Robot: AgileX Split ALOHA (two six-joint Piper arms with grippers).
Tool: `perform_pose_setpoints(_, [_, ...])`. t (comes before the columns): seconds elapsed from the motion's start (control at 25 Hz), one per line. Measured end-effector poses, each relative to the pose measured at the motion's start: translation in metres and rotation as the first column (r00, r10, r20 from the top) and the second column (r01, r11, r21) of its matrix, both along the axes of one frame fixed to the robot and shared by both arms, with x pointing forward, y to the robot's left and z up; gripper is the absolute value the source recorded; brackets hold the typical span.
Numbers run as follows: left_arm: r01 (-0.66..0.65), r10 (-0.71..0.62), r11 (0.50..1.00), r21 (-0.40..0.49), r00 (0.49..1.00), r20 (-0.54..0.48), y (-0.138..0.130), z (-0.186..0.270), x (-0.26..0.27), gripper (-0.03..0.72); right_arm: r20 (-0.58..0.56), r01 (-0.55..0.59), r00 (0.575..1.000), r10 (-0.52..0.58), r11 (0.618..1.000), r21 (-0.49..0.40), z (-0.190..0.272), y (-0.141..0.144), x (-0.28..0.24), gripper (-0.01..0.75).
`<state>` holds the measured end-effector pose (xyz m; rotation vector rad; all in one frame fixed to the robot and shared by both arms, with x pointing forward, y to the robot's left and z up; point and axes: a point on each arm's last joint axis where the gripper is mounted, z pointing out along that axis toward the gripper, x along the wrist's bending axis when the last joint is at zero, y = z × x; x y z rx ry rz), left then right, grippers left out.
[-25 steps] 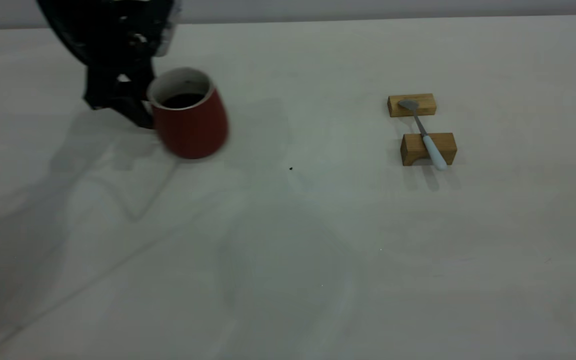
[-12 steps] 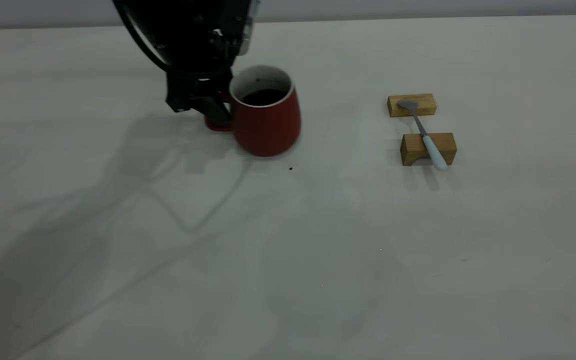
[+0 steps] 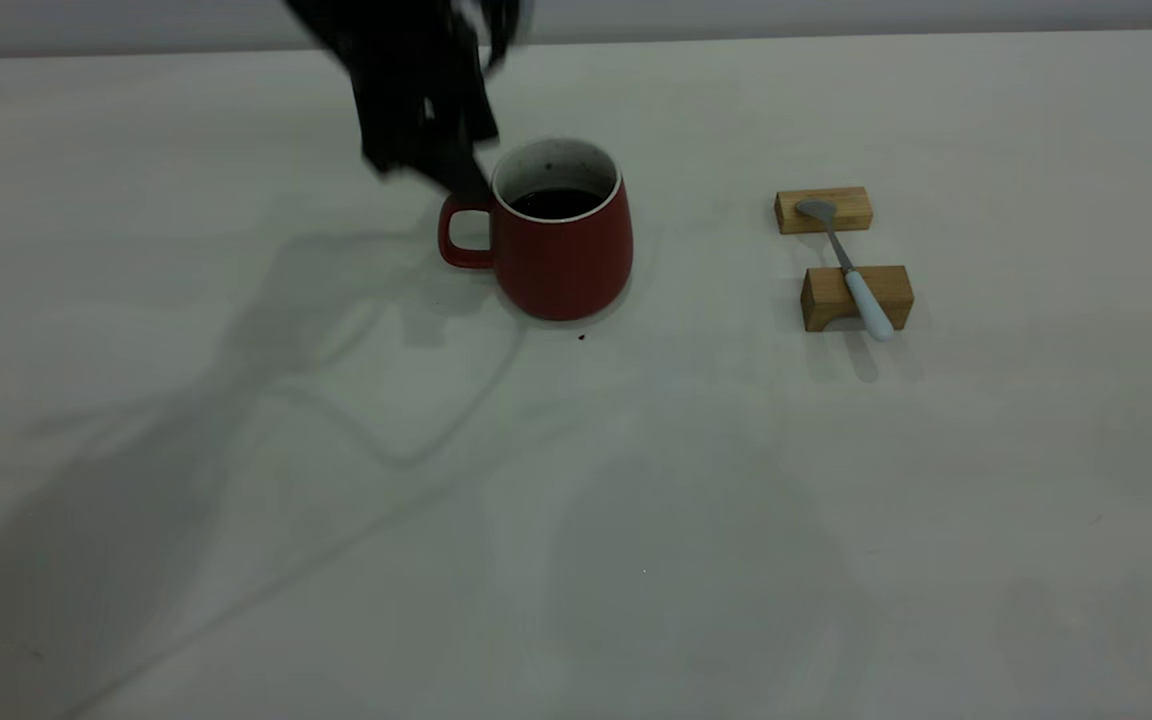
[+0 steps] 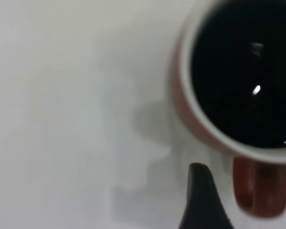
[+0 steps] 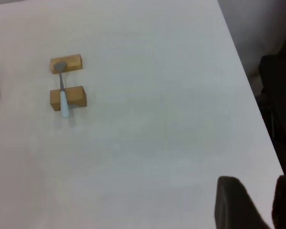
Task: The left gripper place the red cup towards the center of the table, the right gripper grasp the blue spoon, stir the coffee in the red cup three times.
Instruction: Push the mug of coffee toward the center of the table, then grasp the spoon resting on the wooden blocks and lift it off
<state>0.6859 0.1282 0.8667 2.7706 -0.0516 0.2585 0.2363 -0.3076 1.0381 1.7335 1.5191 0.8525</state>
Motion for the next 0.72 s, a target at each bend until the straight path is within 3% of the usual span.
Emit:
perform_pose_setpoints(0.2, [-0.184,0.184,0.983,0.014,0.983,0.020,0.011,0.096,-0.014,0.551,0.000,0.000,1.000,0.000,1.000,0.000,0.000,0.000,0.000,0.240])
perform_pose_setpoints(0.32, [-0.390,0.390,0.921,-0.018,0.920,0.027,0.024,0.166,-0.036,0.551,0.000,0.000,1.000,0.000,1.000,0.000,0.000,0.000,0.000,0.240])
perform_pose_setpoints(0.48, [-0.648,0.651,0.758,-0.072,0.758,0.031,0.049,0.253,-0.083,0.551,0.000,0.000,1.000,0.000,1.000,0.000,0.000,0.000,0.000,0.240])
perform_pose_setpoints(0.56, [-0.755,0.759,0.650,-0.090,0.651,0.020,0.063,0.287,-0.111,0.551,0.000,0.000,1.000,0.000,1.000,0.000,0.000,0.000,0.000,0.240])
perform_pose_setpoints(0.64, [-0.830,0.834,0.550,-0.095,0.552,0.002,0.076,0.310,-0.137,0.551,0.000,0.001,1.000,-0.001,1.000,0.001,0.000,0.000,0.000,0.240])
perform_pose_setpoints(0.72, [-0.868,0.881,0.466,-0.171,0.473,0.002,0.085,0.332,-0.155,0.551,0.000,0.001,1.000,-0.001,1.000,0.001,0.000,0.000,0.000,0.240])
